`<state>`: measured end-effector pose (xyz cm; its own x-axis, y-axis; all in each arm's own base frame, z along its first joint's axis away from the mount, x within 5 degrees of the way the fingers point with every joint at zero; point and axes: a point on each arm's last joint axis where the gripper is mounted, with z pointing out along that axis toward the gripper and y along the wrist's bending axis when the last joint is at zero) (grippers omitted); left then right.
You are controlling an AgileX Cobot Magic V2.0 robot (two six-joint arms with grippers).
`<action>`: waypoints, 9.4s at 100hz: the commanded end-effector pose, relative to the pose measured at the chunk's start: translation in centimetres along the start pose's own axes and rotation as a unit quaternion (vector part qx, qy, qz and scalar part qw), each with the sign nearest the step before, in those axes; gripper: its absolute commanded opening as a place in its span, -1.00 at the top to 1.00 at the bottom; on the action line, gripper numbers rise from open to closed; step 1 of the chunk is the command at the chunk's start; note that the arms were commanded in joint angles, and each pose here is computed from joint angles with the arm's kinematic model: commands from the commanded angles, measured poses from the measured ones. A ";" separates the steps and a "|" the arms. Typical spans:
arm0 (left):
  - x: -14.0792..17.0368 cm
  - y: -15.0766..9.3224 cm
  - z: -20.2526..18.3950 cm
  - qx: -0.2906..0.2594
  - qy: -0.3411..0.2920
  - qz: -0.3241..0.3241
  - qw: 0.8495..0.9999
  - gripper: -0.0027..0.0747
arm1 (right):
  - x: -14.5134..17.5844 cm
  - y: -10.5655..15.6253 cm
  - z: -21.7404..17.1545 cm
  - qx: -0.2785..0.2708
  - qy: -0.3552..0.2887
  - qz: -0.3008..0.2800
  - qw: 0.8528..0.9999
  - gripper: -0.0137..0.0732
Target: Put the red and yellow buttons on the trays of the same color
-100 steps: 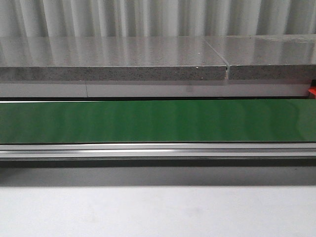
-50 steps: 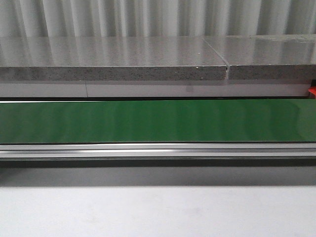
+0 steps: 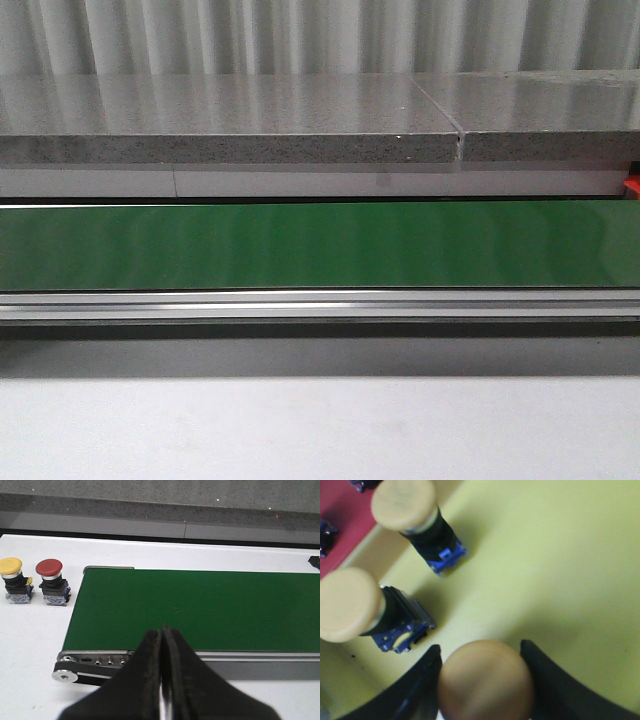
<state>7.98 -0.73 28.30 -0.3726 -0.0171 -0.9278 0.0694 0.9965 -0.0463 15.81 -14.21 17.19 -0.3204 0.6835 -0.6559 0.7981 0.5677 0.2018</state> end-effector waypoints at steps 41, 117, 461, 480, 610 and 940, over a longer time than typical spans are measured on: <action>-1.4 -0.1 -0.3 0.004 -0.044 -0.003 0.999 0.99 | -2.9 0.9 -2.3 -0.023 -0.072 -0.028 0.997 -0.61; -1.4 -0.1 -0.3 0.004 -0.044 -0.003 0.999 0.99 | -4.0 8.6 -12.7 -0.226 -0.200 -0.191 0.934 -0.61; -10.8 8.2 17.9 -0.138 0.050 -0.158 0.976 -0.67 | 0.7 7.9 -21.0 -0.374 -0.216 -0.329 0.840 0.84; -9.6 10.5 21.3 -0.157 0.093 -0.193 0.964 -0.67 | 0.7 7.9 -21.0 -0.374 -0.216 -0.329 0.840 0.84; -5.6 13.8 31.2 -0.165 0.180 -0.222 0.944 -0.67 | 0.7 7.9 -21.0 -0.374 -0.216 -0.329 0.840 0.84; -9.4 14.7 23.3 -0.156 0.172 -0.172 0.957 -0.53 | 0.7 7.9 -21.0 -0.374 -0.215 -0.330 0.840 0.84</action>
<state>33.39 11.48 25.98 -0.6931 -0.3853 -0.6092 -0.3653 0.9163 -0.1640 11.14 0.58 31.98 -0.3101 -0.0324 -0.9502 -0.0992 0.9951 -0.0015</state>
